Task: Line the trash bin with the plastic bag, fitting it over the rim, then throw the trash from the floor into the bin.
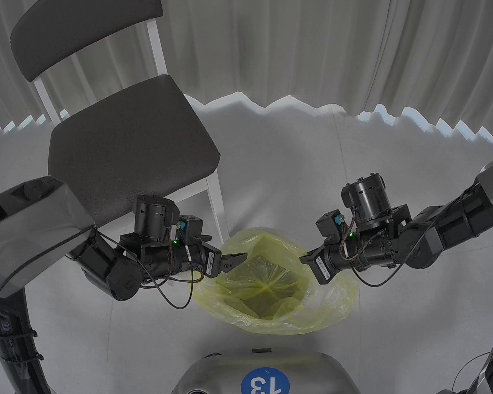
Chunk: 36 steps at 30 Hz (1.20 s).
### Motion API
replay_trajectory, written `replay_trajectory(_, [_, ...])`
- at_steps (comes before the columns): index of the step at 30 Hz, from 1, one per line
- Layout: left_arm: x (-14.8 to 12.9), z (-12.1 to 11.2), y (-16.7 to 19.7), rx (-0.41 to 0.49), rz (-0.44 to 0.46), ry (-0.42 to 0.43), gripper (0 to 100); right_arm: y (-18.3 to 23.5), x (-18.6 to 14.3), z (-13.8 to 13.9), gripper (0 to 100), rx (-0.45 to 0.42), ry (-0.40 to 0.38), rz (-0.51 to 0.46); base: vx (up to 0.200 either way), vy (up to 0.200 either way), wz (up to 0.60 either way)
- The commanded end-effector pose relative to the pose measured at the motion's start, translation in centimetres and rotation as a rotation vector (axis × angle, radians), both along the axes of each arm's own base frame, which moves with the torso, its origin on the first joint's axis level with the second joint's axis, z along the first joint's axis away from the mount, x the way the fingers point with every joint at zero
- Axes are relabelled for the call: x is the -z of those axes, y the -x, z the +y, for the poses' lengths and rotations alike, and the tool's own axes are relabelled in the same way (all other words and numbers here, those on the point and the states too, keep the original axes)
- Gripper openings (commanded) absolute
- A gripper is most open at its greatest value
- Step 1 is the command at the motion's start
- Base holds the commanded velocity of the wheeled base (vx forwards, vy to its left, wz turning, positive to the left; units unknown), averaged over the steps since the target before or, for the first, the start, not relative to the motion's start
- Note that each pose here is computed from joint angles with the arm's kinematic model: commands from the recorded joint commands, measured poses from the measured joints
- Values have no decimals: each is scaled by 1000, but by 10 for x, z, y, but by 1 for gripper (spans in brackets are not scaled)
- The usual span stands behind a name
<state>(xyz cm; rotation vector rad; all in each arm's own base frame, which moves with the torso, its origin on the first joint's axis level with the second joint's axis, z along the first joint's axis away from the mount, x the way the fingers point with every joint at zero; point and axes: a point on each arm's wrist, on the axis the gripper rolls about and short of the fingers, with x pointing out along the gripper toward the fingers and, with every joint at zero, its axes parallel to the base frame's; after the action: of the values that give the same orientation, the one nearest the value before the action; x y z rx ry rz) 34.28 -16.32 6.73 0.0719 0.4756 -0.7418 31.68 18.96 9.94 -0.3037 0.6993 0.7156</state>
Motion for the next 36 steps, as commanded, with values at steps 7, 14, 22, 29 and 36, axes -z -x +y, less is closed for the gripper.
replay_trajectory(7, [11,-2,-4,-2,18,-10,100,1,-4,0,0,0,-6,-8,0,0,0])
replay_trajectory(14, [5,2,-11,-33,-7,13,0,-7,-4,-7,0,25,-9,-14,0,0,0])
replay_trajectory(22, [-4,2,-29,-112,-37,44,0,-43,-3,-12,0,56,-42,-48,0,0,0])
replay_trajectory(29, [-2,-6,-48,-150,-31,21,0,-82,8,-16,0,96,-60,-70,0,0,0])
replay_trajectory(36, [4,-20,-67,-171,-28,3,0,-112,30,-16,0,125,-66,-71,0,0,0])
